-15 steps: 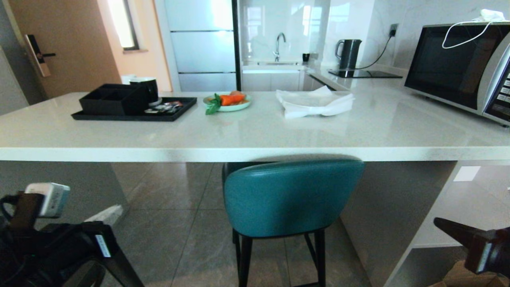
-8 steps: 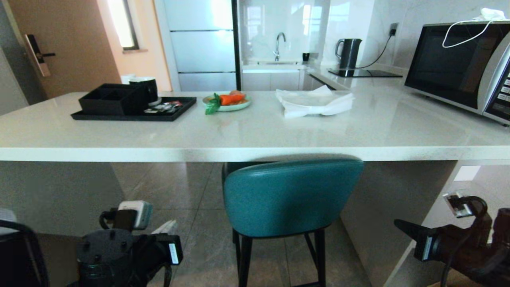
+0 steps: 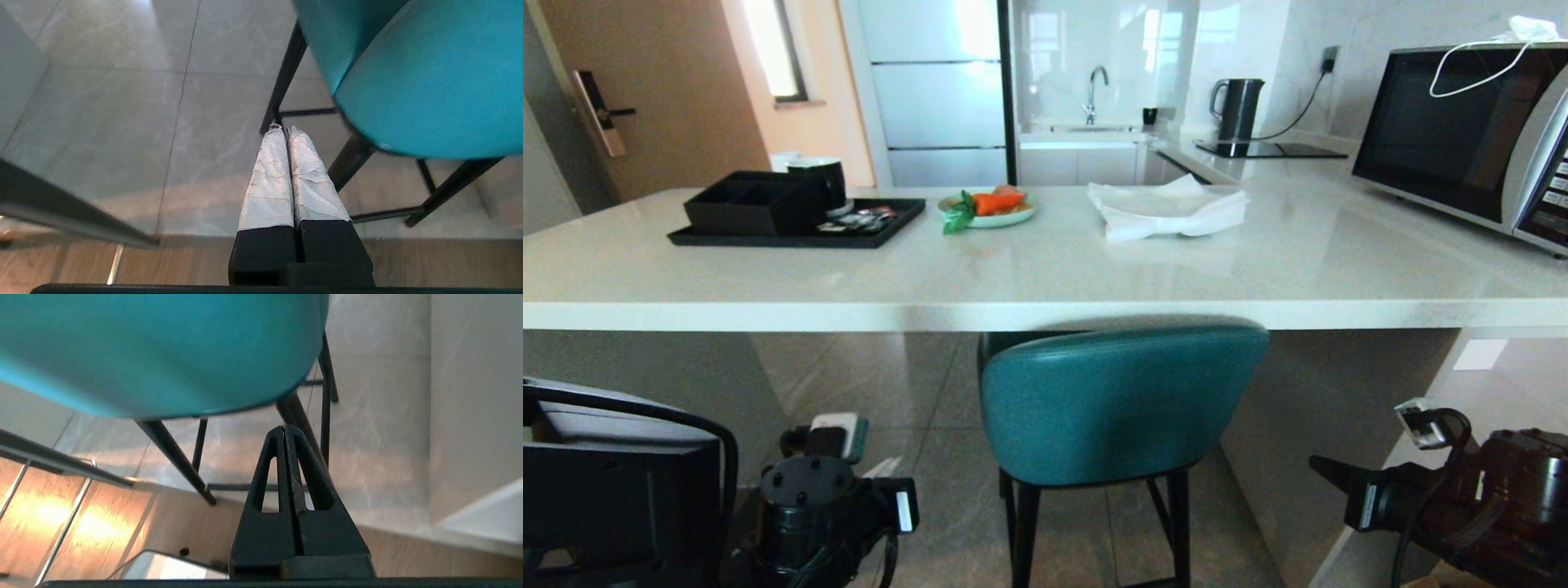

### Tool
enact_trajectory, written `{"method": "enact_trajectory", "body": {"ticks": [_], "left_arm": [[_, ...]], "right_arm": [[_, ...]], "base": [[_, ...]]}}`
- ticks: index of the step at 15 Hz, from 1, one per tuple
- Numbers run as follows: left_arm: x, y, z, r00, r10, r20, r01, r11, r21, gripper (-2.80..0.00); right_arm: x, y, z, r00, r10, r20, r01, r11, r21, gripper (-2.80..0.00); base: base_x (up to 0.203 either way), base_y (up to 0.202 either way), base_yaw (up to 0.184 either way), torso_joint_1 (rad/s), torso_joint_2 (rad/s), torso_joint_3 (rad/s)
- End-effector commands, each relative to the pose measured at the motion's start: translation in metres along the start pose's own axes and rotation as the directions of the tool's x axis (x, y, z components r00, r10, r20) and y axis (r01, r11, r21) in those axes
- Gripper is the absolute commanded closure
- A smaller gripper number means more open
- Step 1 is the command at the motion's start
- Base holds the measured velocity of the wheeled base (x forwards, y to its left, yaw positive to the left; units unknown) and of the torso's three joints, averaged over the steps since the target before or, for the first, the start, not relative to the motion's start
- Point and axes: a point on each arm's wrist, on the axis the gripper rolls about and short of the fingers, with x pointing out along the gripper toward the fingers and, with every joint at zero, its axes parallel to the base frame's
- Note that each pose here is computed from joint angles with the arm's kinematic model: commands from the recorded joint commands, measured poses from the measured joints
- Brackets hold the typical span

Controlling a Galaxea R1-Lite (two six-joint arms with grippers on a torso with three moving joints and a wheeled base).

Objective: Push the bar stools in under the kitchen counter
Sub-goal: Pull the blue chair out from under the dining table

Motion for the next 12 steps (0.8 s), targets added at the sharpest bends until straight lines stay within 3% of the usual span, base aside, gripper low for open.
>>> {"method": "enact_trajectory", "body": {"ticks": [1, 12], "left_arm": [[-0.003, -0.001, -0.001, 1.000, -0.004, 0.000, 0.004, 1.000, 0.004, 0.00], [-0.020, -0.008, 0.006, 0.998, -0.051, 0.035, 0.051, 0.998, 0.023, 0.00]], "right_arm": [[-0.001, 0.000, 0.000, 1.000, 0.002, 0.005, -0.002, 1.000, -0.002, 0.00], [-0.013, 0.005, 0.005, 0.999, -0.023, 0.039, 0.024, 0.999, -0.024, 0.00]], "base": [[0.000, 0.000, 0.000, 0.000, 0.00, 0.000], [0.000, 0.000, 0.000, 0.000, 0.00, 0.000]]}}
